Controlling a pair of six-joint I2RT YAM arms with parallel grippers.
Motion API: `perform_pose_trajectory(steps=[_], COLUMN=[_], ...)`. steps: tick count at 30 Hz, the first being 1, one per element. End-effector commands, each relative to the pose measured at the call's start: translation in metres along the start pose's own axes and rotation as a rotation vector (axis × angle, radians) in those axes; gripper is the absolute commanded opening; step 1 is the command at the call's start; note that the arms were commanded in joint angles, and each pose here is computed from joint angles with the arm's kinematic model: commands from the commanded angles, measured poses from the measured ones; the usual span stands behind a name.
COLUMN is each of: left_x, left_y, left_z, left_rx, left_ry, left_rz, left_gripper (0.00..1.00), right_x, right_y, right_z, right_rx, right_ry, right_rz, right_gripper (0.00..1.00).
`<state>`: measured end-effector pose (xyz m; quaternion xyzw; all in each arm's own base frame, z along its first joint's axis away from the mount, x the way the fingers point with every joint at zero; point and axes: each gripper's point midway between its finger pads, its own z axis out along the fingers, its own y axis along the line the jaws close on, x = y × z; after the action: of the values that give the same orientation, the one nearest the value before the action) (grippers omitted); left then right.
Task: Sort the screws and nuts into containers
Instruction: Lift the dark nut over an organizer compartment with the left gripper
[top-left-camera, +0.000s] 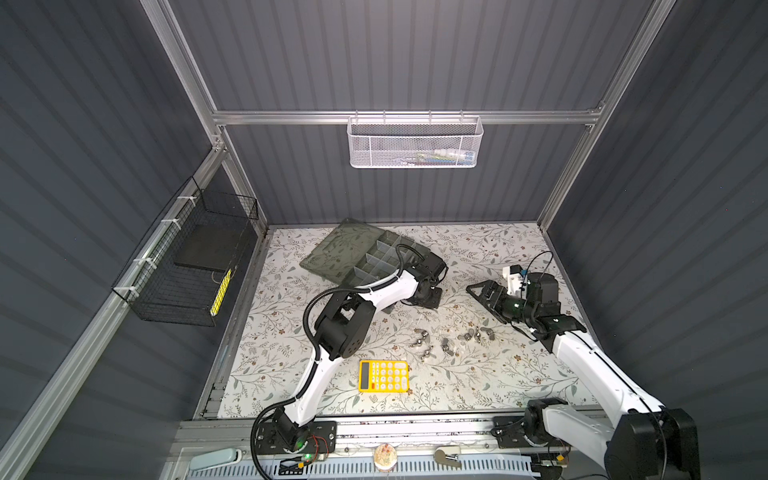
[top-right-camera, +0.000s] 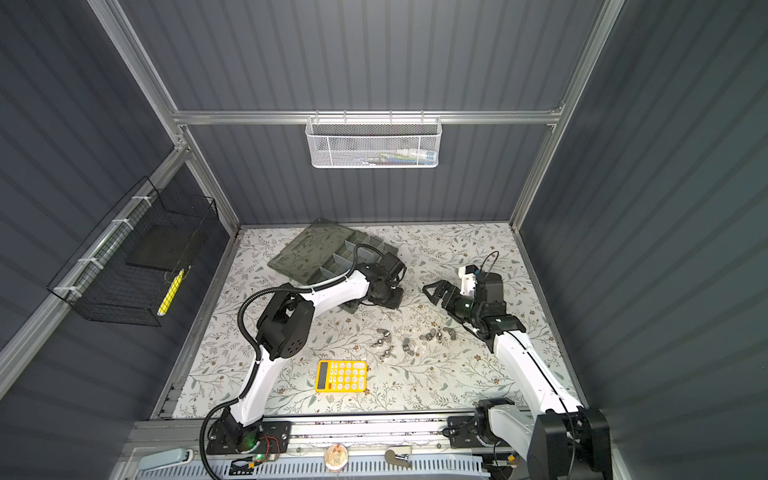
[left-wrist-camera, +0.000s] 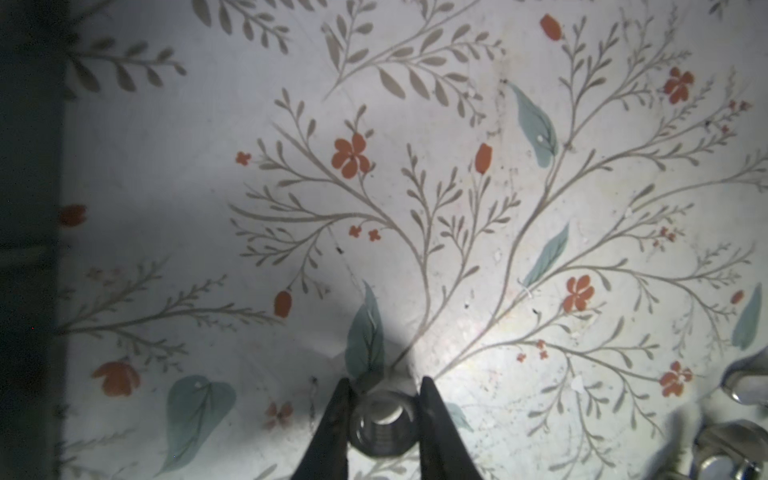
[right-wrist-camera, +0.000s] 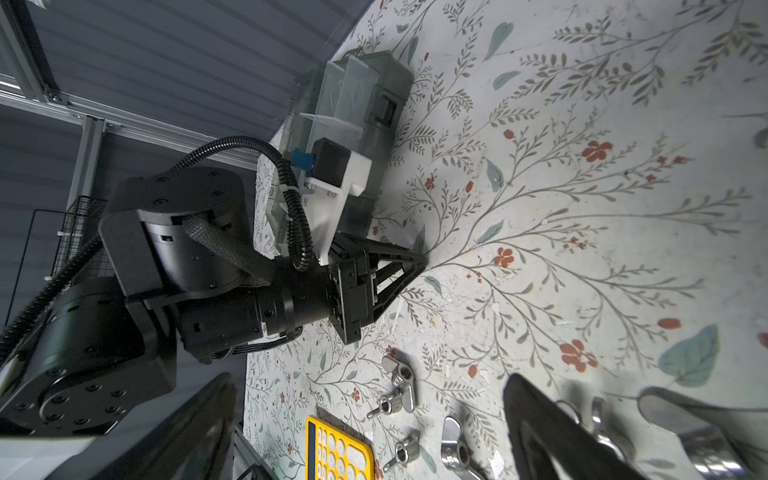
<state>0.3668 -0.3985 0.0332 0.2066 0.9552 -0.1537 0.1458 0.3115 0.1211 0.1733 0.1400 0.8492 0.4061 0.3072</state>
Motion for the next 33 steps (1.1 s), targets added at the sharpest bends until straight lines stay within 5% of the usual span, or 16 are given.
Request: perform_pose_trajectory(steps=[1,14,33], left_x=[-0.023,-0.064,-0.073], left_y=[-0.015,0.004,0.147], left_z=[-0.042,-0.109,-0.132], left_rx=[0.092,0.218,0.045], left_ry=[-0.055,-0.171,-0.237], left_rz=[-0.04,-0.146,-0.281], left_gripper=[0.2,0.21,0.21], right_x=[-0.01,-0.005,0.041], right_y=[0.02,0.059,0.121], right_z=[-0.005,0.018,0.112], right_rx=[-0.058,-0.098,-0.143], right_ry=[-0.017,0.035,0.228], right_rz=[-0.036,-0.137,-0.246], right_gripper=[0.99,0.99,0.99])
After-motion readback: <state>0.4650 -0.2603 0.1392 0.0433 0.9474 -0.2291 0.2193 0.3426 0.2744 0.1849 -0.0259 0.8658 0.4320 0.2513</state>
